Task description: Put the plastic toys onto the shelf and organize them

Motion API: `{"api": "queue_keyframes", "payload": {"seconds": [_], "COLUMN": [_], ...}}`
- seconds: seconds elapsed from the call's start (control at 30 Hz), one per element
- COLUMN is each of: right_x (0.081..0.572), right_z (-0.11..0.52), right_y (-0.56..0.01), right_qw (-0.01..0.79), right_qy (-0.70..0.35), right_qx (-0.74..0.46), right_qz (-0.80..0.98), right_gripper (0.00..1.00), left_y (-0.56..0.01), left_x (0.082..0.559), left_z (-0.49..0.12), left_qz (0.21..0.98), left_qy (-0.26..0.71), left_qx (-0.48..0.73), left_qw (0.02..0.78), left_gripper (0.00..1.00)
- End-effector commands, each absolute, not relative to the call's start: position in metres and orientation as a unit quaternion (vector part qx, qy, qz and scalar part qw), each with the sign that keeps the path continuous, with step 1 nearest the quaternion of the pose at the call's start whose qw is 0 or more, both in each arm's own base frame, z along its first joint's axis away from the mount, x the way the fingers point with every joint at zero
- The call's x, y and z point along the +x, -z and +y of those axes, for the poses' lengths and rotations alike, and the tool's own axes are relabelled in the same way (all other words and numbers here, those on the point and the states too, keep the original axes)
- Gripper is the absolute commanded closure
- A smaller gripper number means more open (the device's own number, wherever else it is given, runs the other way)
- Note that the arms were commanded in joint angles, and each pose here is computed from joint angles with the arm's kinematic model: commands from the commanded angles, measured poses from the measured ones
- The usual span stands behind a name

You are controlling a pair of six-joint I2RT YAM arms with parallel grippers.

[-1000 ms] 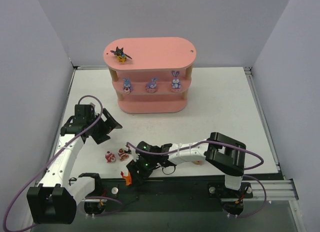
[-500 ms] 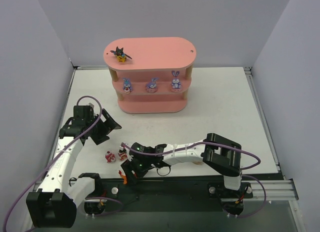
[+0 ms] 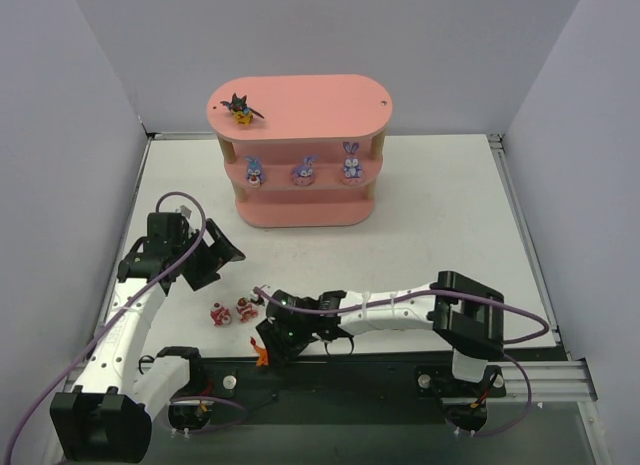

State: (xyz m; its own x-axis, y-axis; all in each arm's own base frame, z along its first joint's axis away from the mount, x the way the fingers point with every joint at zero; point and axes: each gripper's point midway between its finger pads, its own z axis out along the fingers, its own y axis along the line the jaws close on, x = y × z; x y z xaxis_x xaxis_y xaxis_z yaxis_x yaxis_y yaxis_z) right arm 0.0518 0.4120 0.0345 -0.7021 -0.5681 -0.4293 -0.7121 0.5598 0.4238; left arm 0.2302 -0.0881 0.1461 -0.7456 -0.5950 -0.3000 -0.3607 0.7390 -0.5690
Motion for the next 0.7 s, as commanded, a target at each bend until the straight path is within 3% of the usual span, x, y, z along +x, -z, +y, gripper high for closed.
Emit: {"api": "queue_keyframes", "payload": {"seconds": [0.0,0.37,0.53,0.67], "right_x": [0.095,0.157,0.173,0.177], "right_z": [0.371,0.318,0.312,0.316], "right_y": [-0.073,-0.178,-0.202,-0.215], "right_qw": [0.202,0.311,0.322,0.325], "right_qy": [-0.213,-0.195,-0.208,-0.214], "right_qx": [-0.314,-0.206,-0.18,-0.18], "right_qz": [0.903,0.907,0.906,0.904], "right_gripper": [1.0,1.0,1.0,0.99], "left_y": [-0.18,-0.216,-0.258,-0.269], "left_x": [0.243,0.235,0.23,0.229], "left_z": [-0.112,-0.194,-0.234,-0.246], "left_qz": [0.89,0.853,0.784,0.768], "left_qy": [0.301,0.447,0.546,0.555], "left_qx": [-0.189,-0.046,0.016,0.038], "left_qw": [0.284,0.265,0.295,0.318], "left_gripper": [0.05,0.06,0.06,0.06]}}
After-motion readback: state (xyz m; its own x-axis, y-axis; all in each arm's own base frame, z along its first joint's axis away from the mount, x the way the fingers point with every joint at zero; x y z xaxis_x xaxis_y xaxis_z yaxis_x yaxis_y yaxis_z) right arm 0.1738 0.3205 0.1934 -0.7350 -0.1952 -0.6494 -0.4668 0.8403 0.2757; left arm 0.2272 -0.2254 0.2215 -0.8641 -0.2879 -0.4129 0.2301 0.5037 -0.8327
